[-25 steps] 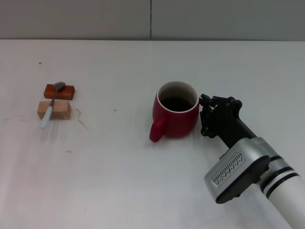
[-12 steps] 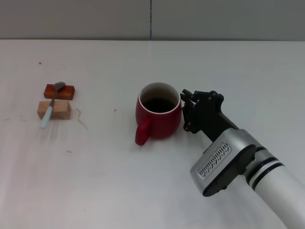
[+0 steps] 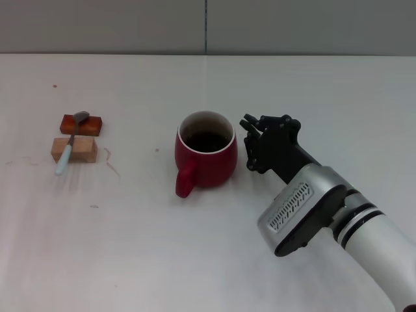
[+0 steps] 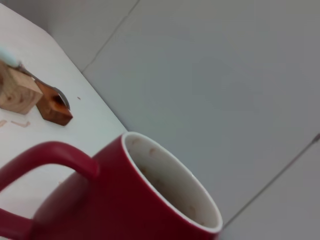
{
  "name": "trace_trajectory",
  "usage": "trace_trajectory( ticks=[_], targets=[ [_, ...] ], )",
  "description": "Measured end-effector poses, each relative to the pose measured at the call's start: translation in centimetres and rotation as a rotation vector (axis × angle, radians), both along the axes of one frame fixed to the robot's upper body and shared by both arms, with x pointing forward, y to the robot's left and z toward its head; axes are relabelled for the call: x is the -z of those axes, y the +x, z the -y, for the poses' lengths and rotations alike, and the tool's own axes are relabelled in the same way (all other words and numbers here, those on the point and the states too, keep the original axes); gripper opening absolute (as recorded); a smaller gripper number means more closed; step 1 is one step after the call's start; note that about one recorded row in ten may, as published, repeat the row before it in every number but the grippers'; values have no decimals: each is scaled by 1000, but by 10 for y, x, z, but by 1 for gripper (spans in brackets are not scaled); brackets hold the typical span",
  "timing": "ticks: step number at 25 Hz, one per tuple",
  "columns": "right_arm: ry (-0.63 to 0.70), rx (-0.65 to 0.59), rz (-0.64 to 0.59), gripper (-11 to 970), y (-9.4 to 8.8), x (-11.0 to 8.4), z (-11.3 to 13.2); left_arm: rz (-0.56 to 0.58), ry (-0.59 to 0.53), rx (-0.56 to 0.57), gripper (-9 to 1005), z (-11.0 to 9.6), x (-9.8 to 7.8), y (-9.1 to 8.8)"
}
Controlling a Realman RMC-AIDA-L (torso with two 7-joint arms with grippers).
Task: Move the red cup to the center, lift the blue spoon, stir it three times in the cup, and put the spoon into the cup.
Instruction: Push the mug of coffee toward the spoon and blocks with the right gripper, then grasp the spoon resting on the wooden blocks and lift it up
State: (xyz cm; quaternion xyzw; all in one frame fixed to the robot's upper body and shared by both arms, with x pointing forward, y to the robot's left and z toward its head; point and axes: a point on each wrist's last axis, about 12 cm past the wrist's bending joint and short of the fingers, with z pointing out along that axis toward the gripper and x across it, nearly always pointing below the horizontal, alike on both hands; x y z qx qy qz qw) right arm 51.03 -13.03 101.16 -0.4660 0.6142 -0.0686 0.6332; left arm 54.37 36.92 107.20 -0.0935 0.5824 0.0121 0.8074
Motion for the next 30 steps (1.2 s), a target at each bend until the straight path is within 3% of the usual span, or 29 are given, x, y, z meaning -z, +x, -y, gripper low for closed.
trace_trajectory(
  ticks=[4,10,20,23,28,30],
  targets=[
    [32,50,19,56,6,0,15,-2,1,5,858,1,0,0],
    [141,158,111,57,15,-7,52,46,-24,9,858,0,6,-21],
    [498,262,228,60,25,-33,129,35,-59,3,858,-2,17,-42],
    [605,324,259,230,25,-40,154,33,-63,12,858,1,21,-48],
    [621,389,316,464,23,-47,184,98,-67,36,858,10,21,-64],
    [607,419,335,489,27,-51,194,130,-71,50,858,14,21,-73]
  ],
)
